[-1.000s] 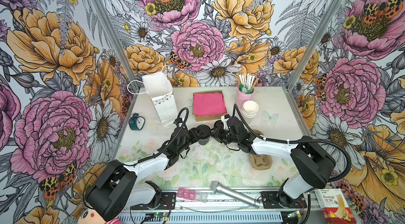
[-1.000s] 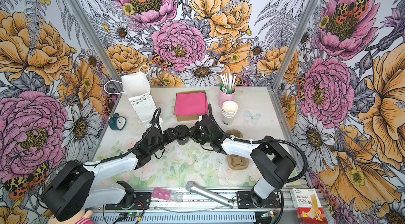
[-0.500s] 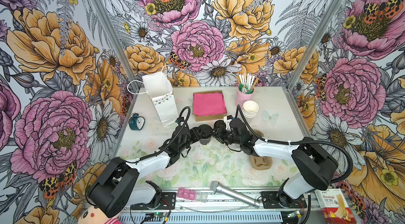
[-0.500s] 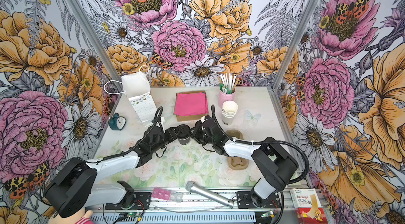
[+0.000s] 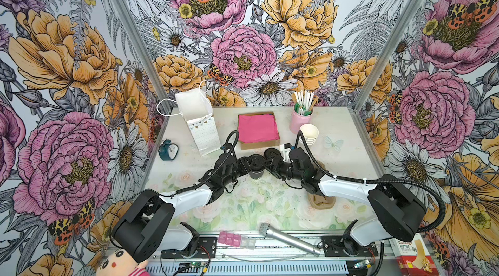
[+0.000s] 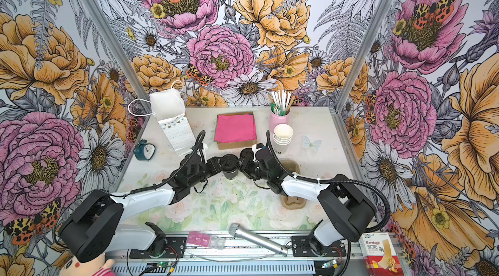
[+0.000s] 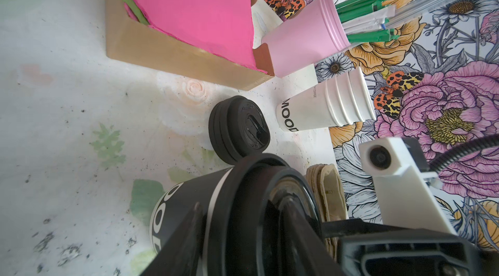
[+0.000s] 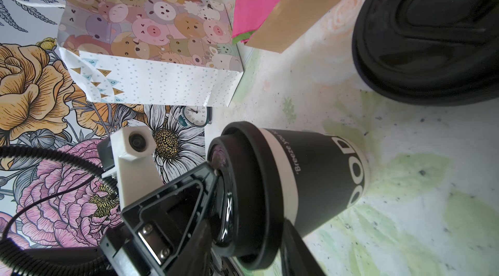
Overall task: Pack a coffee takeout order
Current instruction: Close the lid on the coffee cup.
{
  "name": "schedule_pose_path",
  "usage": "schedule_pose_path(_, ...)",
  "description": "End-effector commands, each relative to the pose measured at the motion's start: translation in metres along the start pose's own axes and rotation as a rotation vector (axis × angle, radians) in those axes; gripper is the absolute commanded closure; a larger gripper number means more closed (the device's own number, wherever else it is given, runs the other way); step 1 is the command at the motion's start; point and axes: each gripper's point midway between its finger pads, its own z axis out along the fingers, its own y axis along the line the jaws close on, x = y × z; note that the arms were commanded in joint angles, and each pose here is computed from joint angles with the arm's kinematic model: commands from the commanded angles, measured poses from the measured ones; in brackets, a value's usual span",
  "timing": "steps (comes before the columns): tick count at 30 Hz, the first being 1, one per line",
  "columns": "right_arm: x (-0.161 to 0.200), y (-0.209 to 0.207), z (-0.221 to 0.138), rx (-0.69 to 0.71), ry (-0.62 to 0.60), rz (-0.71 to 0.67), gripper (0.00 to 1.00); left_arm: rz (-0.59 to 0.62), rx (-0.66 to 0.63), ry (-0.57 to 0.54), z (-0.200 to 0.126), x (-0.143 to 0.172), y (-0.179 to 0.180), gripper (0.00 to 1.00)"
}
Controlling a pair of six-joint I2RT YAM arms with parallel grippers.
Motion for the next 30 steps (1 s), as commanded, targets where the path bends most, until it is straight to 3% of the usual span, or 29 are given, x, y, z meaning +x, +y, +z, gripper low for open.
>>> schedule_pose_path(1,-0.007,0.044,-0.014,-0.148,-0.035,-0.059,0.57,-0.014,-0.373,0.416,-0.026,0.113,0.109,0.52)
schedule_pose_path(12,-0.009,0.030,-0.022,-0.115,-0.065,-0.040,0.61,-0.016,-0.375,0.416,-0.026,0.114,0.110,0.52)
schedule_pose_path(25,-0.006,0.007,-0.020,-0.076,-0.072,0.023,0.83,-0.012,-0.376,0.421,-0.023,0.114,0.109,0.52)
schedule_pose_path(30,-0.003,0.002,-0.014,-0.063,-0.047,0.044,0.86,-0.010,-0.375,0.427,-0.022,0.115,0.108,0.52)
